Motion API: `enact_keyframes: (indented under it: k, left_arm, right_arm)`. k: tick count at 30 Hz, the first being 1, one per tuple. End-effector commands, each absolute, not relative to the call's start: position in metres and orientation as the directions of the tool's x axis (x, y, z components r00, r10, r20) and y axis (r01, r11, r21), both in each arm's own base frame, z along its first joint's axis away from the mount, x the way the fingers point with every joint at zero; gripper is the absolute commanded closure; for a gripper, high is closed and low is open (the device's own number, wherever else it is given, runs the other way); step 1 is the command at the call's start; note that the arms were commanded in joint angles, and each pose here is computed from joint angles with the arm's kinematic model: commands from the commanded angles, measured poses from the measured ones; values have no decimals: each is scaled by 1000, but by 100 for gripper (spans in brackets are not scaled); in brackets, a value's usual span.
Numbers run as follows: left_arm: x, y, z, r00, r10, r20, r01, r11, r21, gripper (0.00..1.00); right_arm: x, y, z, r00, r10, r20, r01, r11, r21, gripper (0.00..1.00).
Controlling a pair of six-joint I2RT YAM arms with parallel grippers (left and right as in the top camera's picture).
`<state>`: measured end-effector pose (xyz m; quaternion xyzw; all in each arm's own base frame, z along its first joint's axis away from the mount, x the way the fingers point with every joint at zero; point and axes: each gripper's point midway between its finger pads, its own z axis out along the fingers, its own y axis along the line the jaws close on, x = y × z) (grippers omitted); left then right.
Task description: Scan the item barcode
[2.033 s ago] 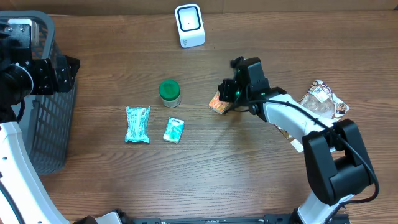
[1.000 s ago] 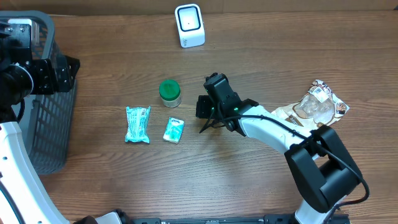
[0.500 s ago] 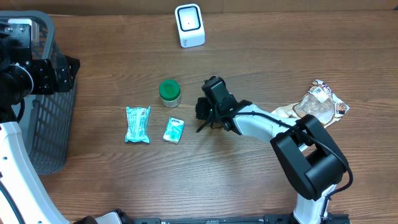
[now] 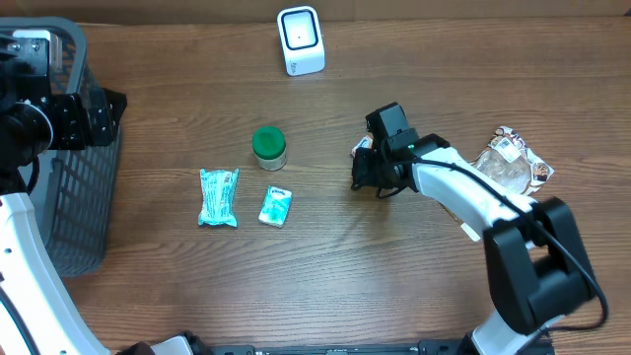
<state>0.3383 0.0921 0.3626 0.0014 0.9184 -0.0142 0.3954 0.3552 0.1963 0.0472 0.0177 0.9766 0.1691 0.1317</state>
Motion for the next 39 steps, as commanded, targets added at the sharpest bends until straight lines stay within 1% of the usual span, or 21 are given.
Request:
enact_keyframes:
  k: [1, 4, 6, 7, 9, 11, 13, 16, 20, 24, 31, 32, 37, 39]
  left_arm:
    - [340, 90, 361, -687, 9, -727, 39, 999, -25, 1]
    - [340, 89, 361, -687, 9, -727, 39, 999, -25, 1]
    - [340, 90, 361, -687, 9, -727, 39, 999, -25, 0]
    - [340, 90, 361, -687, 8, -727, 39, 999, -25, 0]
    - [340, 90, 361, -687, 8, -727, 39, 999, -25, 1]
    - [340, 90, 361, -687, 9, -727, 39, 999, -25, 0]
    - [340, 90, 361, -687, 8, -727, 39, 999, -25, 0]
    - [340, 90, 361, -687, 8, -727, 39, 999, -25, 1]
    - [340, 90, 361, -687, 9, -727, 39, 999, -25, 0]
    - [340, 90, 361, -687, 8, -727, 39, 999, -25, 1]
    - [340, 90, 361, -687, 8, -727, 39, 999, -25, 1]
    - [340, 90, 361, -687, 8, -727, 39, 999, -25, 0]
    - [340, 90, 361, -687, 9, -727, 39, 999, -25, 0]
    - [340, 90, 361, -687, 9, -727, 39, 999, -25, 0]
  right_arm:
    - [367, 212, 110, -913, -49, -405, -214, 903, 374, 68]
    - [375, 205, 128, -861, -136, -489, -316, 898, 306, 65]
    - [387, 187, 128, -848, -131, -514, -288, 927, 238, 62]
    - [392, 177, 126, -845, -130, -518, -272, 939, 209, 60]
    - [400, 166, 118, -842, -149, -519, -285, 939, 192, 48]
    - [406, 160, 106, -846, -170, -506, -310, 928, 207, 45]
    - [409, 152, 92, -862, -165, -479, -308, 922, 237, 44]
    - [412, 139, 72, -897, -122, -425, -269, 913, 307, 44]
    - [414, 133, 61, -920, -67, -386, -243, 870, 430, 44]
    - [412, 135, 49, -934, -57, -352, -231, 849, 475, 44]
    - [404, 138, 10, -971, -29, -239, -153, 842, 518, 46]
    - [403, 138, 6, -974, -20, -224, -137, 842, 521, 50]
    - [398, 141, -2, -984, 2, -176, -96, 832, 546, 58]
    - [397, 141, -3, -987, 22, -158, -70, 832, 550, 65]
